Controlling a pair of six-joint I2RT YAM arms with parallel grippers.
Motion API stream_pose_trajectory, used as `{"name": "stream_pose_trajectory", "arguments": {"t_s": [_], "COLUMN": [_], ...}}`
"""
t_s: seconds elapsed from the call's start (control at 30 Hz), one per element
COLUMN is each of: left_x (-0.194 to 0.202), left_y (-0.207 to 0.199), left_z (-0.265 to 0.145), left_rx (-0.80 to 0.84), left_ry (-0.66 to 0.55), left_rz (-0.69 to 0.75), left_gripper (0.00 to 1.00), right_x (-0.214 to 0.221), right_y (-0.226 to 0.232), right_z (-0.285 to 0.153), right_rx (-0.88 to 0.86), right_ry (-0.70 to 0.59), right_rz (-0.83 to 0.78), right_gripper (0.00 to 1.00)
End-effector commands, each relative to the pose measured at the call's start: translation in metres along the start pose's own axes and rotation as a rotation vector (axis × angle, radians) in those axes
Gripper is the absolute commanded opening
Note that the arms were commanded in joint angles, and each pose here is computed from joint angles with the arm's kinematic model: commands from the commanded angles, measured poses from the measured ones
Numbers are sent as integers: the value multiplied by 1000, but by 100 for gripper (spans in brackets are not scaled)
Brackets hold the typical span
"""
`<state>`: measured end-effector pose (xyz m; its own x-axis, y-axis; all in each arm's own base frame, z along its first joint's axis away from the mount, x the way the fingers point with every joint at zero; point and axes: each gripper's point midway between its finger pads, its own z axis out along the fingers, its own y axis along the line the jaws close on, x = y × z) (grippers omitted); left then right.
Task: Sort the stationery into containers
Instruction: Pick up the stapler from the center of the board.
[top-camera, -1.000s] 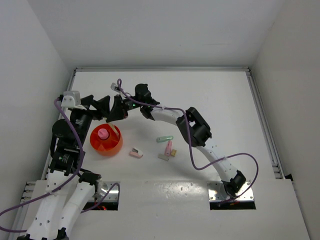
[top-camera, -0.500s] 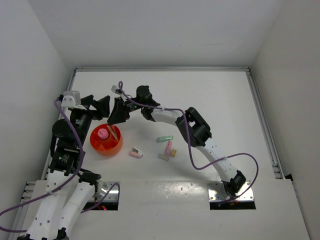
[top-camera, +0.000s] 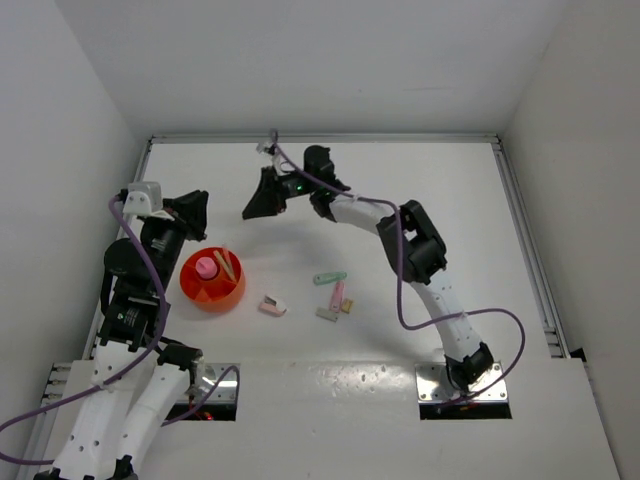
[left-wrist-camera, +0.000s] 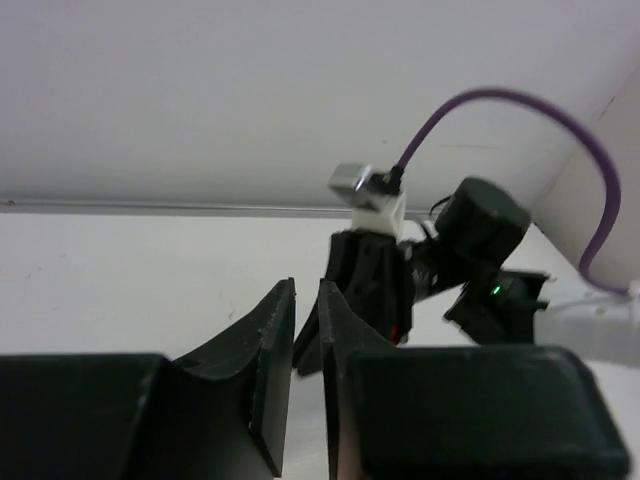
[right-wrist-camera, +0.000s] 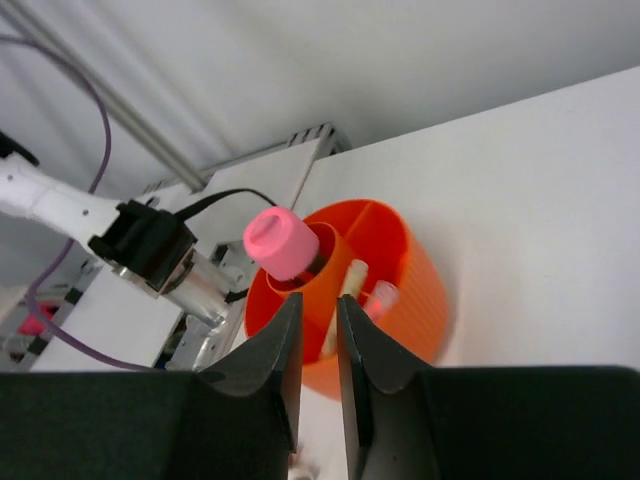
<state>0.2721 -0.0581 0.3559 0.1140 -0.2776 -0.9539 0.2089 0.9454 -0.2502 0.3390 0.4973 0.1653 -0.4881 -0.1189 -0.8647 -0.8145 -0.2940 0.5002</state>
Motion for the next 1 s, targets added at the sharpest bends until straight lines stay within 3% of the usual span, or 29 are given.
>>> {"name": "stream_pose_trajectory", "arguments": {"t_s": [0.0,0.07,0.1,0.13,0.17,0.2,0.23,0.3,0.37,0.4,0.47,0.5,0.53,0.57,0.6,0.63,0.67,0.7,0.73,0.77,0.83,0.87,0.97], "left_x": [-4,12,30,39,38,49,86,91,114,122,142,149,160,165,185,189,196,216,219,217,231,234,258], "left_y": [-13,-27,-31,-39,-52,-65,-64,-87,-98,-101,-121,-116,-123,-123,-107,-113,-110,-103,-101,-100,-85,-83,-91], "left_z": [5,9,17,19,22,23,25,25,15,17,0,0,-7,-14,-22,-32,-40,-55,-60,-64,-75,-78,-90], "left_rx": [74,158,183,216,261,287,246,250,229,201,206,134,108,18,-108,-197,-260,-328,-378,-451,-560,-621,-676], "left_ry": [-15,46,112,163,204,274,443,542,667,703,812,825,866,895,918,907,895,885,853,806,747,721,738], "left_rz": [4,-38,-64,-108,-134,-162,-192,-196,-185,-174,-166,-154,-151,-230,-239,-398,-460,-482,-541,-668,-695,-776,-794], "left_gripper": [20,19,19,19,19,23,27,40,57,71,80,85,85,85,85,80,77,67,64,64,70,72,75], "right_x": [-65,-63,-52,-45,-37,-19,-15,-3,11,31,34,50,53,69,58,47,70,56,50,65,63,62,59], "right_y": [14,-3,-10,-18,-26,-29,-30,-33,-14,-13,3,10,15,19,29,23,27,35,30,33,35,39,40], "right_z": [-50,-72,-82,-96,-107,-128,-139,-169,-184,-201,-218,-225,-228,-238,-245,-258,-265,-272,-281,-284,-296,-296,-307], "right_rx": [89,186,322,405,456,588,640,723,749,791,834,834,843,881,914,990,1024,1083,1134,1146,1194,1194,1226], "right_ry": [-53,-16,52,101,183,283,336,437,493,542,584,622,636,669,641,598,604,542,504,508,472,471,459], "right_rz": [-56,-81,51,30,-106,-58,-74,-90,-36,5,-16,-8,-12,18,-6,-52,-11,-33,-67,-44,-21,-22,-4], "right_gripper": [18,15,15,17,24,56,73,84,85,85,63,45,5,0,0,0,0,9,18,33,58,59,59]}}
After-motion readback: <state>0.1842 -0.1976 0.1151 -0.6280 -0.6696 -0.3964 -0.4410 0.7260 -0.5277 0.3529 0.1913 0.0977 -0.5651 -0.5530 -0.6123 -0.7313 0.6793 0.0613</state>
